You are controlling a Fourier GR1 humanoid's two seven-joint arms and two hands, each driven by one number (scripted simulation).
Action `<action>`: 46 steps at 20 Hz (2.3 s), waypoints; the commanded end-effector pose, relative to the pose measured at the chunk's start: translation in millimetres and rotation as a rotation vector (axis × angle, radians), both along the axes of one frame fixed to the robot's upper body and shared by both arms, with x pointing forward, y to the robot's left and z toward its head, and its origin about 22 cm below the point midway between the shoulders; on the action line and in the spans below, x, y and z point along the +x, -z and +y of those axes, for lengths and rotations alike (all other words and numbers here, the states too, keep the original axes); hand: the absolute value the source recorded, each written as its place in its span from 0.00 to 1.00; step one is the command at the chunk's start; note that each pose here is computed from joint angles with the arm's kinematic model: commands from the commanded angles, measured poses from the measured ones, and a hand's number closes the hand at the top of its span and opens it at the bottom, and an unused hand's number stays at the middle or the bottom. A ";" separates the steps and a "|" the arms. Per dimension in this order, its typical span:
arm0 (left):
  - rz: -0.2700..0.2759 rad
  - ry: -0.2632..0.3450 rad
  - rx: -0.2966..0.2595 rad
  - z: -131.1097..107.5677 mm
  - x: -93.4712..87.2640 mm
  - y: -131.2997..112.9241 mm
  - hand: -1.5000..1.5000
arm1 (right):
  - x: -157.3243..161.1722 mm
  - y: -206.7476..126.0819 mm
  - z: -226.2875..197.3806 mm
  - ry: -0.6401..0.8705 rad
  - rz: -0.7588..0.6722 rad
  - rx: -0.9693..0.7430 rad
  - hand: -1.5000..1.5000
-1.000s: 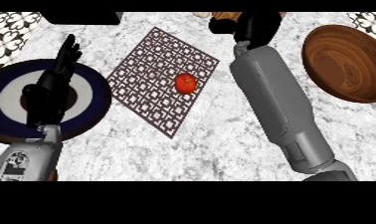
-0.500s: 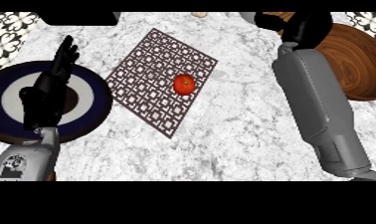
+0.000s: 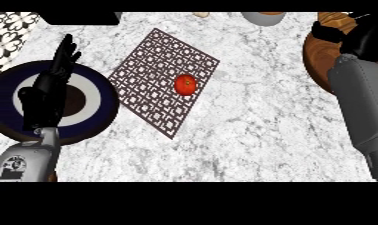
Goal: Pick the croissant from the placemat and place it in the bowl
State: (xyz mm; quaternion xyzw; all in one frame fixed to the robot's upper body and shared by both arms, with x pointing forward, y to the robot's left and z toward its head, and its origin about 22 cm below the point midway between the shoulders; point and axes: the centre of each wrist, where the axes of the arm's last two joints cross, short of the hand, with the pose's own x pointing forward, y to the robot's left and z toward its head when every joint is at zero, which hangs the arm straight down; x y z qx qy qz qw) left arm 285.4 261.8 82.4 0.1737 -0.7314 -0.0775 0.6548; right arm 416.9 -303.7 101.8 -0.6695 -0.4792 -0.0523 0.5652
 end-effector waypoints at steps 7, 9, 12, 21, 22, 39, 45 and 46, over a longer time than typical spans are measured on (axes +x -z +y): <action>-0.006 0.021 -0.011 -16.3 -3.9 14.6 0.50 | -24.9 29.1 -100.9 0.158 0.098 -0.080 1.00; -0.006 0.008 -0.003 -1.9 6.2 -5.0 0.50 | -33.9 45.9 -105.0 0.154 0.065 0.002 1.00; -0.013 0.022 -0.004 -4.6 3.6 12.9 0.50 | -36.6 38.2 -119.6 0.121 0.085 0.152 0.00; -0.015 0.026 -0.005 -6.8 15.4 -11.7 0.50 | -55.7 58.4 -133.4 -0.067 -0.122 0.196 0.00; -0.002 0.024 -0.006 -7.0 -0.3 3.2 0.50 | -50.2 45.8 -135.8 -0.056 -0.166 0.188 0.00; 0.031 -0.047 -0.008 13.0 0.8 8.0 0.50 | -128.5 77.6 -158.1 -0.211 -0.413 0.351 0.00; 0.017 -0.043 0.002 9.7 5.8 -0.6 0.50 | -174.5 93.6 -112.0 -0.296 -0.415 0.408 0.00; 0.026 -0.018 -0.015 0.3 -1.6 -11.0 0.50 | -195.5 87.4 -126.9 -0.291 -0.424 0.381 0.00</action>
